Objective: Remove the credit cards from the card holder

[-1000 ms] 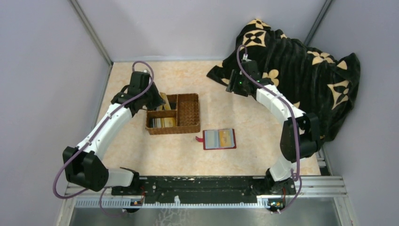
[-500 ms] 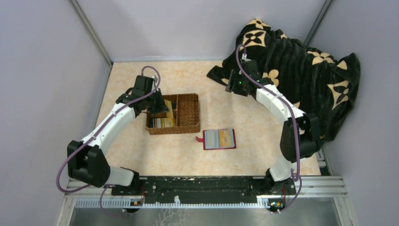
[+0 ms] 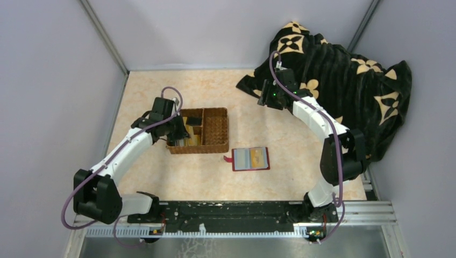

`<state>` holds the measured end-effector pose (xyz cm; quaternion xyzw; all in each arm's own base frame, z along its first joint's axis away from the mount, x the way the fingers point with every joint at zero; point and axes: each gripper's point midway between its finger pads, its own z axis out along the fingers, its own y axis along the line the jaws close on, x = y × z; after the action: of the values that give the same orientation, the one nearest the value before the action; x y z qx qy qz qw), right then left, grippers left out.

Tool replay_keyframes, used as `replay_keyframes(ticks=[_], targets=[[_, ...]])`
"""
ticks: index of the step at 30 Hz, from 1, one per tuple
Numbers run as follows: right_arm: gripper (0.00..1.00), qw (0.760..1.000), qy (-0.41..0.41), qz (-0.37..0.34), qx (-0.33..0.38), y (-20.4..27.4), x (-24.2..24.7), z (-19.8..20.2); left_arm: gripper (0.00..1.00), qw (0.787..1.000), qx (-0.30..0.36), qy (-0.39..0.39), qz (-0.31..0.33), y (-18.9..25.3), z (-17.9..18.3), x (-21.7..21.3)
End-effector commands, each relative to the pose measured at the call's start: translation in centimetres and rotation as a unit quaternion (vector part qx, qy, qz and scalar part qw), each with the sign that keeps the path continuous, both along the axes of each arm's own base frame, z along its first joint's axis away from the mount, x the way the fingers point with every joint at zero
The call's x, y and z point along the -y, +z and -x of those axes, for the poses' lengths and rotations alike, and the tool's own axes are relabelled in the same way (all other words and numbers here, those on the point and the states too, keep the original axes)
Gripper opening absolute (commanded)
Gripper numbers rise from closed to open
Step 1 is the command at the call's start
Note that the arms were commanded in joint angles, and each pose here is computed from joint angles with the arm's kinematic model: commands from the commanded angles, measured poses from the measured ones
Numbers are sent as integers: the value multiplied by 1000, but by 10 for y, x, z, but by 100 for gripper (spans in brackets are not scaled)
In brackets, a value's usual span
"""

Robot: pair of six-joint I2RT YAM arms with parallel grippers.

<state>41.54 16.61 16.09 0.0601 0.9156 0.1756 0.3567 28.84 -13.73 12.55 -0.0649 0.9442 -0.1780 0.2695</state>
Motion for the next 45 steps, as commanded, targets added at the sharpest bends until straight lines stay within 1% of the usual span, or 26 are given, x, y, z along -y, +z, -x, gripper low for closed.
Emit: replay_keyframes(ticks=[1,7,12,17,23,28,35,45], targets=[[53,999,6,-12,43,30,-2,-4,0,1000,-5,-8,-13,-8,3,-5],[53,999,5,-10,42,29,-2,-6,0,1000,-20,-17,-15,-17,8,-4],[53,999,5,-11,41,28,-3,-8,0,999,-5,-33,-16,-12,3,-2],[53,999,4,-13,38,27,-3,-9,0,998,-11,-50,-24,-13,-2,0],[53,999,1,-9,37,27,-1,-6,0,997,-43,-59,-34,-33,-2,0],[52,999,-1,-7,36,25,2,-4,0,997,-31,-64,-36,-37,-16,3],[52,999,-5,-6,36,25,5,-4,0,995,-51,-72,-52,-53,-27,5],[52,999,-10,-3,34,23,10,-5,0,993,-66,-72,-63,-62,-27,2]])
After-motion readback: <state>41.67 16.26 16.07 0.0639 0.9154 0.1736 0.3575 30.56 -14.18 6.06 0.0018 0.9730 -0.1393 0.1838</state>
